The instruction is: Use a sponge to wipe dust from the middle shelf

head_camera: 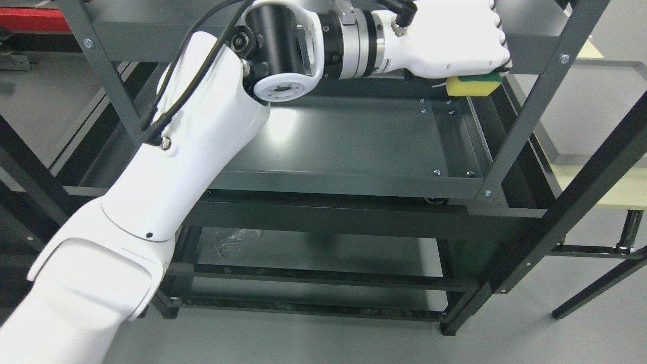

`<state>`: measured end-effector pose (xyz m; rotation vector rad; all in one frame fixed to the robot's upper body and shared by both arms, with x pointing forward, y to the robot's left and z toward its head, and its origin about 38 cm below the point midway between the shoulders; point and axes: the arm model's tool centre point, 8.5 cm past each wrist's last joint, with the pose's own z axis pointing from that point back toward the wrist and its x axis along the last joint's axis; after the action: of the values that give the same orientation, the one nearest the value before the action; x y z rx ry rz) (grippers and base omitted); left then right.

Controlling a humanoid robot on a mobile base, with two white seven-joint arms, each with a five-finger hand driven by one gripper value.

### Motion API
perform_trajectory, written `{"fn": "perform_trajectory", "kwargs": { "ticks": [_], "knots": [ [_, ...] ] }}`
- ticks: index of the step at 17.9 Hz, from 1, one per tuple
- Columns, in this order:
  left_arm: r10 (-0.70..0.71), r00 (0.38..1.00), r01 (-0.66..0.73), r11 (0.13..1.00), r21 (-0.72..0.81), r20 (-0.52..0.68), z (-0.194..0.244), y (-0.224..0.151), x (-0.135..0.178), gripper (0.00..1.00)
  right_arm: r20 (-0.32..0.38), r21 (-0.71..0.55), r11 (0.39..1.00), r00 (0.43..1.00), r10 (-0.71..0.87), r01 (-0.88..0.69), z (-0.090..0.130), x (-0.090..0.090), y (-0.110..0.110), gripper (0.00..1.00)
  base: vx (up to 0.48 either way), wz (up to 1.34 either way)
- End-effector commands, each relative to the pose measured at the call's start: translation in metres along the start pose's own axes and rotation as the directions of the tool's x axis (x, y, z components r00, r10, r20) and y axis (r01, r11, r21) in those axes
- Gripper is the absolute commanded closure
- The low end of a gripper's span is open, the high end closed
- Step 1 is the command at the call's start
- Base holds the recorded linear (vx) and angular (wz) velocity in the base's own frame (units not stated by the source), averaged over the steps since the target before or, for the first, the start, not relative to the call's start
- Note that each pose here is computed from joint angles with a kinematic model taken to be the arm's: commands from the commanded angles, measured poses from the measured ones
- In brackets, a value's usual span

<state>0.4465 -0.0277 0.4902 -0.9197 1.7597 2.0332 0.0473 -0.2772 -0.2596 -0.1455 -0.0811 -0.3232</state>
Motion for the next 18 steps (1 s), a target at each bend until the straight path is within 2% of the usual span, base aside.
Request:
{"fn": "perform_trajectory", "kwargs": {
  "ticks": [1, 5, 12, 15, 18],
  "knots": [
    [0.111, 0.992, -0.113, 0.993, -0.020, -0.060, 0.015, -0.050, -0.005, 0.96, -0.050, -0.015, 1.000, 0.999, 0.003, -0.004, -0.001, 0.002, -0.010, 0.00, 0.000, 0.00],
    [0.148, 0.981, -0.139, 0.988, 0.072, -0.128, 0.050, -0.050, -0.020, 0.96, -0.050, -0.015, 1.000, 0.999, 0.003, -0.004, -0.001, 0.002, -0.010, 0.00, 0.000, 0.00],
    [0.170, 0.898, -0.105, 0.979, 0.176, -0.406, 0.172, -0.044, -0.075, 0.96, -0.050, -0.015, 1.000, 0.999, 0.003, -0.004, -0.001, 0.002, -0.010, 0.00, 0.000, 0.00],
    [0.214, 0.845, -0.145, 0.974, 0.175, -0.490, 0.231, -0.069, -0.077, 0.95, -0.050, -0.015, 1.000, 0.999, 0.003, -0.004, -0.001, 0.002, -0.010, 0.00, 0.000, 0.00],
    [0.270, 0.781, -0.192, 0.962, 0.194, -0.564, 0.303, -0.097, -0.066, 0.95, -0.050, -0.016, 1.000, 0.999, 0.003, -0.004, -0.001, 0.002, -0.010, 0.00, 0.000, -0.07]
  ]
}}
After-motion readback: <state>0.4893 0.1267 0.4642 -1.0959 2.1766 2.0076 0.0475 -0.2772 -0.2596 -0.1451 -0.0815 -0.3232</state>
